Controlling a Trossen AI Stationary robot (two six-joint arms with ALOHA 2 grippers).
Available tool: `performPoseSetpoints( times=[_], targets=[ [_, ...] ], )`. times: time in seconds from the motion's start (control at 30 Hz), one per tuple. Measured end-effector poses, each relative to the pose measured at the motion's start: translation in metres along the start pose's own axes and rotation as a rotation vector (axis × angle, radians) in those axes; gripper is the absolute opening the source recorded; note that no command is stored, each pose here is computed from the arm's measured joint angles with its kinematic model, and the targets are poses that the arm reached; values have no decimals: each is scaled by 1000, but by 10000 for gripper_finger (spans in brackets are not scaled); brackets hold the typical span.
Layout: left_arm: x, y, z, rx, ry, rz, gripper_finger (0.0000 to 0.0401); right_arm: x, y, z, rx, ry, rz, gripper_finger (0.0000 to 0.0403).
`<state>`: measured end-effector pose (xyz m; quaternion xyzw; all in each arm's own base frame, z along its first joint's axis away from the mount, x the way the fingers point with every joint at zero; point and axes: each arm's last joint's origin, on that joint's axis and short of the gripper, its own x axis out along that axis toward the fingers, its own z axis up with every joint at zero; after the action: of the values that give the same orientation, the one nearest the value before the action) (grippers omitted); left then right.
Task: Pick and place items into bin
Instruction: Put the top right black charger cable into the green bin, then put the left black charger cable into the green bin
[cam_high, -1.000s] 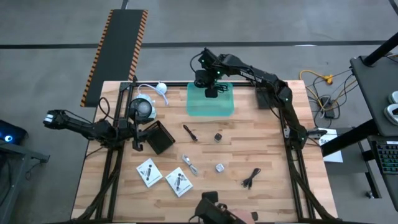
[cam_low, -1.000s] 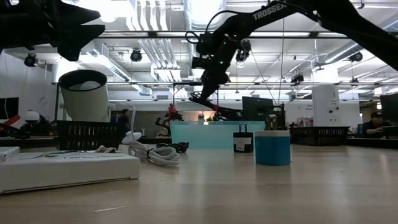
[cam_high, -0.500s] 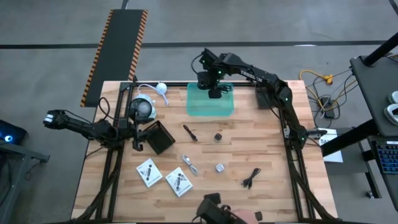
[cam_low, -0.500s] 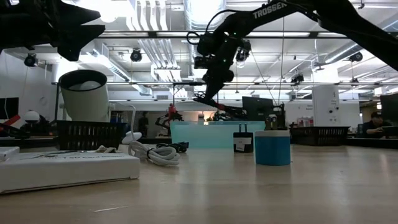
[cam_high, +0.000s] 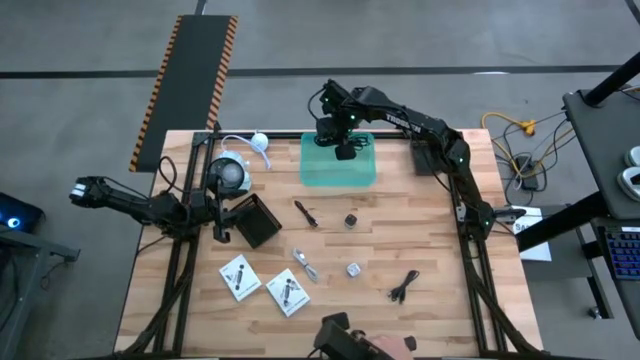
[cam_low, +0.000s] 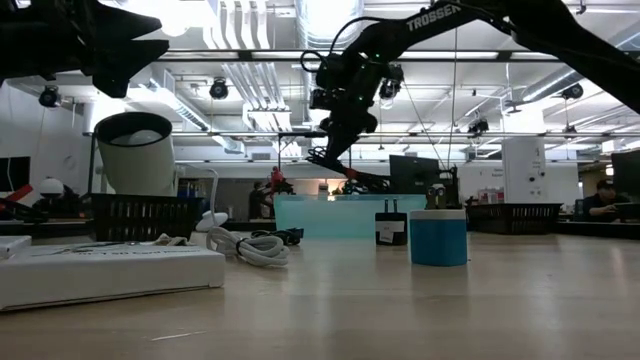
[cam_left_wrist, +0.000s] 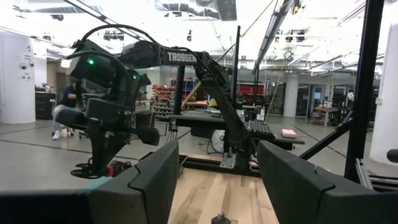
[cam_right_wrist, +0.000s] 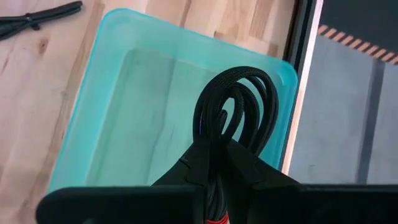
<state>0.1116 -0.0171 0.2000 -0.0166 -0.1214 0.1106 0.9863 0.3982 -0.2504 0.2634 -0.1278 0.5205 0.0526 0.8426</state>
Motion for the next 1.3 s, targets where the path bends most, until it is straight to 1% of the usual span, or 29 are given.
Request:
performPoseSetpoints(
  times=[0.13, 0.33, 0.4, 0.6, 0.73, 0.8, 0.93, 0.97, 1.0, 1.07, 1.13, 1.2, 1.3],
  targets=[
    [0, 0, 0, 0, 0, 0, 203, 0, 0, -1, 33, 7, 5, 34],
    [0, 0, -1, 5, 9, -1, 203, 1, 1, 0, 34, 6, 4, 74],
    [0, 0, -1, 4, 8, 0, 203, 1, 1, 0, 59, 10, 0, 88],
    [0, 0, -1, -2, 10, -1, 203, 1, 1, -1, 110, 117, -102, 126],
    [0, 0, -1, -3, 9, 0, 203, -4, 7, 1, 154, 123, -89, 145],
    [0, 0, -1, -4, 8, -1, 203, -9, 12, 5, 187, 98, -58, 152],
    [0, 0, -1, -4, 8, -1, 203, -12, 27, 17, 241, -9, 101, 160],
    [0, 0, -1, -3, 8, 0, 203, -12, 32, 21, 275, -15, 132, 161],
    [0, 0, -1, 0, 9, -1, 203, -11, 37, 25, 327, -10, 143, 161],
    [0, 0, -1, 24, 7, 0, 203, -8, 47, 33, 443, 16, 127, 159],
    [0, 0, 0, 48, 3, 0, 203, -4, 59, 40, 521, 43, 112, 155],
    [0, 0, 0, 47, 4, 0, 203, -1, 71, 48, 533, 53, 123, 149],
    [0, 0, -1, 48, 8, -1, 203, 3, 92, 61, 491, 64, 148, 141]
  ],
)
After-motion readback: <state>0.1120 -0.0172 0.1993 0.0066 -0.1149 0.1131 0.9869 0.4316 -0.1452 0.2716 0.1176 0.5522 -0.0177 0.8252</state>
